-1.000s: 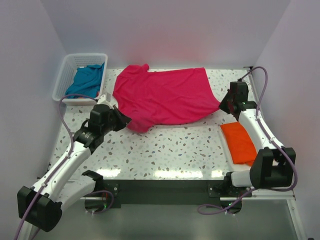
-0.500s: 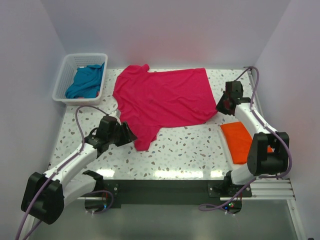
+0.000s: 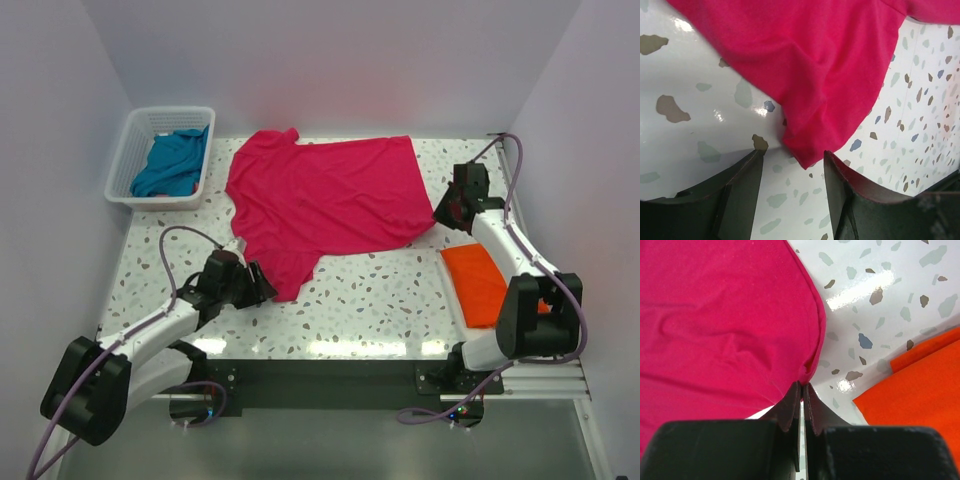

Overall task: Fold and stack the t-shirts
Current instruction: Flatten the tshirt out

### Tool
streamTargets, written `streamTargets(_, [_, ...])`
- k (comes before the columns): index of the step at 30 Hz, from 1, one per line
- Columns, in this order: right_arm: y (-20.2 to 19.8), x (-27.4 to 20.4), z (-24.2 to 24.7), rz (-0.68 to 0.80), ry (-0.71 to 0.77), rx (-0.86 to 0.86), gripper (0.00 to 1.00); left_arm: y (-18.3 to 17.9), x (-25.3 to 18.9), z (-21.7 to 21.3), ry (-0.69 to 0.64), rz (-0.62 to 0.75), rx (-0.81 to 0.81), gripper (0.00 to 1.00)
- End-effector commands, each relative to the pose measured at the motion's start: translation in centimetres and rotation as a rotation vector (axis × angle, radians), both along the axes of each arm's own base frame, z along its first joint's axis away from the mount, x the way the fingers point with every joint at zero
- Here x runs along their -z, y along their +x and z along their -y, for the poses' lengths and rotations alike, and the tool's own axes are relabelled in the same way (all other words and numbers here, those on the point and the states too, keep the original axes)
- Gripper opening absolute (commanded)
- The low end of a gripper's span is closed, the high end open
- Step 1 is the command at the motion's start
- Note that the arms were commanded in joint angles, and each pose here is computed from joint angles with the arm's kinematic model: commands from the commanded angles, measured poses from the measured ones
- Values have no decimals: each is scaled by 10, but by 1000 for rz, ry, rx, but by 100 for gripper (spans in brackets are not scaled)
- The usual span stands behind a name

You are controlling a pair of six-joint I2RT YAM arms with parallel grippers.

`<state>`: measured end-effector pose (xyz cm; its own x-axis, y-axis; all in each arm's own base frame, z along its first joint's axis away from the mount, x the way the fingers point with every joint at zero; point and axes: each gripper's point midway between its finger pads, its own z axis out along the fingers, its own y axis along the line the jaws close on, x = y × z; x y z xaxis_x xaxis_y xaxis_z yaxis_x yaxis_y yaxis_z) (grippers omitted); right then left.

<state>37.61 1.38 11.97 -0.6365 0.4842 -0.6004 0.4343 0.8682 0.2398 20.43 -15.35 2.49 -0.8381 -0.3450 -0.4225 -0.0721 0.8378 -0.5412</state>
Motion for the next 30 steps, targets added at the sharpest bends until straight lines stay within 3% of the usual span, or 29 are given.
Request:
streamTargets(1, [1, -16, 2, 52, 0, 4, 0, 1, -2, 12, -51, 35, 23, 57])
streamTargets(9, [1, -18, 2, 57, 5, 9, 0, -5, 10, 22, -62, 8, 38, 52])
streamTargets(14, [3, -20, 2, 60, 6, 11, 0, -6, 14, 29, -75, -2, 46, 42])
streamTargets(17, [3, -22, 3, 60, -2, 8, 0, 3, 1, 33, -83, 28, 45, 24])
streamTargets(18, [3, -25, 4, 63, -6, 10, 0, 5, -6, 33, -79, 39, 50, 11])
streamTargets(21, [4, -31, 6, 71, -19, 13, 0, 28, -54, 35, -75, 156, 38, 0])
streamTargets(25, [0, -44, 8, 91, -29, 17, 0, 50, -144, 30, -65, 313, 3, 0])
streamTargets(30, [-12, -68, 16, 131, -53, 43, 0, 50, -236, 4, -64, 486, -94, 0])
